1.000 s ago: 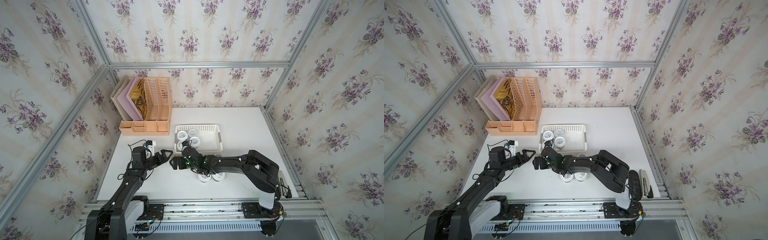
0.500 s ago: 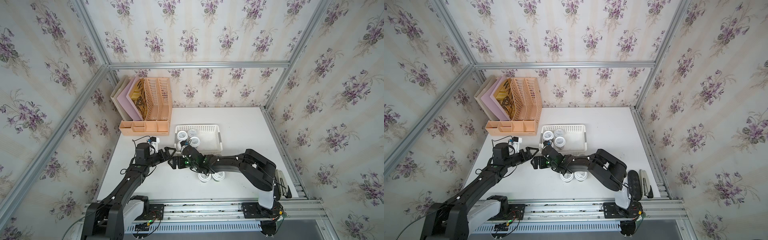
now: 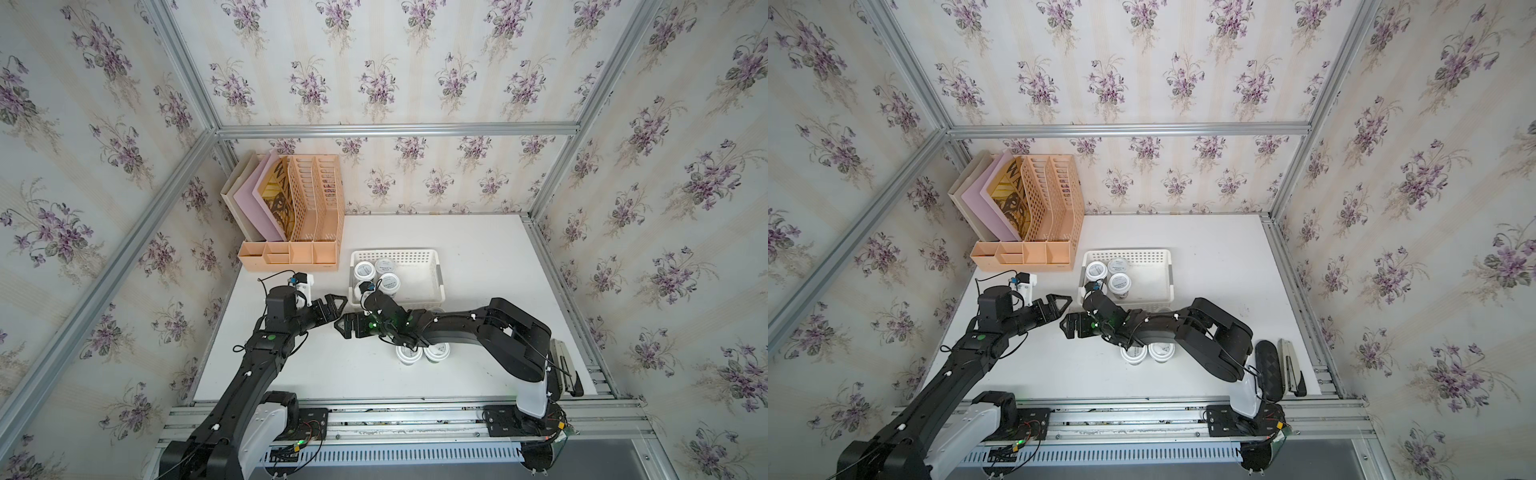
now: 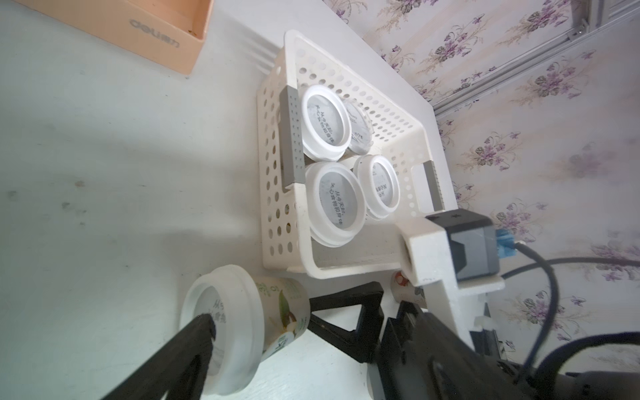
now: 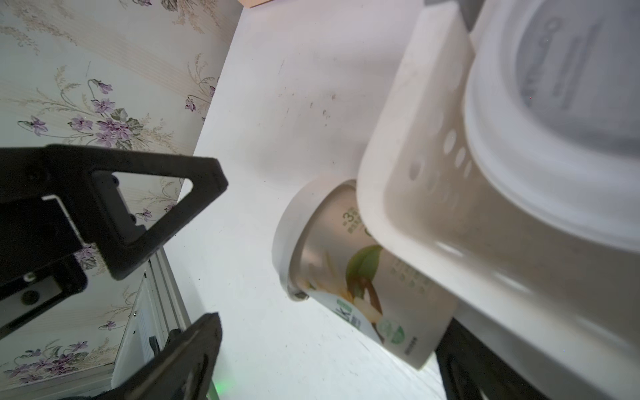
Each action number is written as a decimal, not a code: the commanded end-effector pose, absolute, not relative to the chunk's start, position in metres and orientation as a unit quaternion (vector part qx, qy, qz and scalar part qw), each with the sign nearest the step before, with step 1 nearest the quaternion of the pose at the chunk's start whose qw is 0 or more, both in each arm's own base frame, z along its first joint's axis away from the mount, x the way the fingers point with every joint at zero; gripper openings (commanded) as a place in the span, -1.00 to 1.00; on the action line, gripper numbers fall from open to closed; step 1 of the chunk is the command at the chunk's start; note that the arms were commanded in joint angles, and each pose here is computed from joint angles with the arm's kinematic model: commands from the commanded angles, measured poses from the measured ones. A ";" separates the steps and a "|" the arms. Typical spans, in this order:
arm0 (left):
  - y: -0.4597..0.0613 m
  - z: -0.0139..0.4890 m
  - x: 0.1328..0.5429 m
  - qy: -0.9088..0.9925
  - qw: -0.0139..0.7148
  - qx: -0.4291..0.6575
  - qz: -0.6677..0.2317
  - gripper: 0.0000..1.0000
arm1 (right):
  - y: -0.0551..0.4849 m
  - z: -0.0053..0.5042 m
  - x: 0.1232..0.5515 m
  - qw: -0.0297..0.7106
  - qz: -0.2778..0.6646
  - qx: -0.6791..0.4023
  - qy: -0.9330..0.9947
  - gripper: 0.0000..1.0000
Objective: Put the yogurt in the basket
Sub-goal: Pick up the yogurt from the center of the board.
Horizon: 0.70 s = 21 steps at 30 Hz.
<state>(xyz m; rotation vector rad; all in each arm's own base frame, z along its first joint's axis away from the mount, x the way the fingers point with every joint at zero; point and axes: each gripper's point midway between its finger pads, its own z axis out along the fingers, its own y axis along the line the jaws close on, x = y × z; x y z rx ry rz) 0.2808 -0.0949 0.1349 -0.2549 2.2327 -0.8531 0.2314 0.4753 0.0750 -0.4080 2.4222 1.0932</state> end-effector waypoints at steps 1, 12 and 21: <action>-0.086 0.124 0.280 0.879 0.356 -0.102 -0.300 0.89 | 0.471 0.074 0.239 0.235 0.360 -0.150 0.890 1.00; -0.103 0.109 0.284 0.872 0.331 -0.086 -0.349 0.89 | 0.469 0.059 0.244 0.225 0.278 -0.138 0.924 1.00; -0.113 0.116 0.286 0.857 0.336 -0.073 -0.385 0.90 | 0.485 0.072 0.236 0.247 0.310 -0.126 0.910 1.00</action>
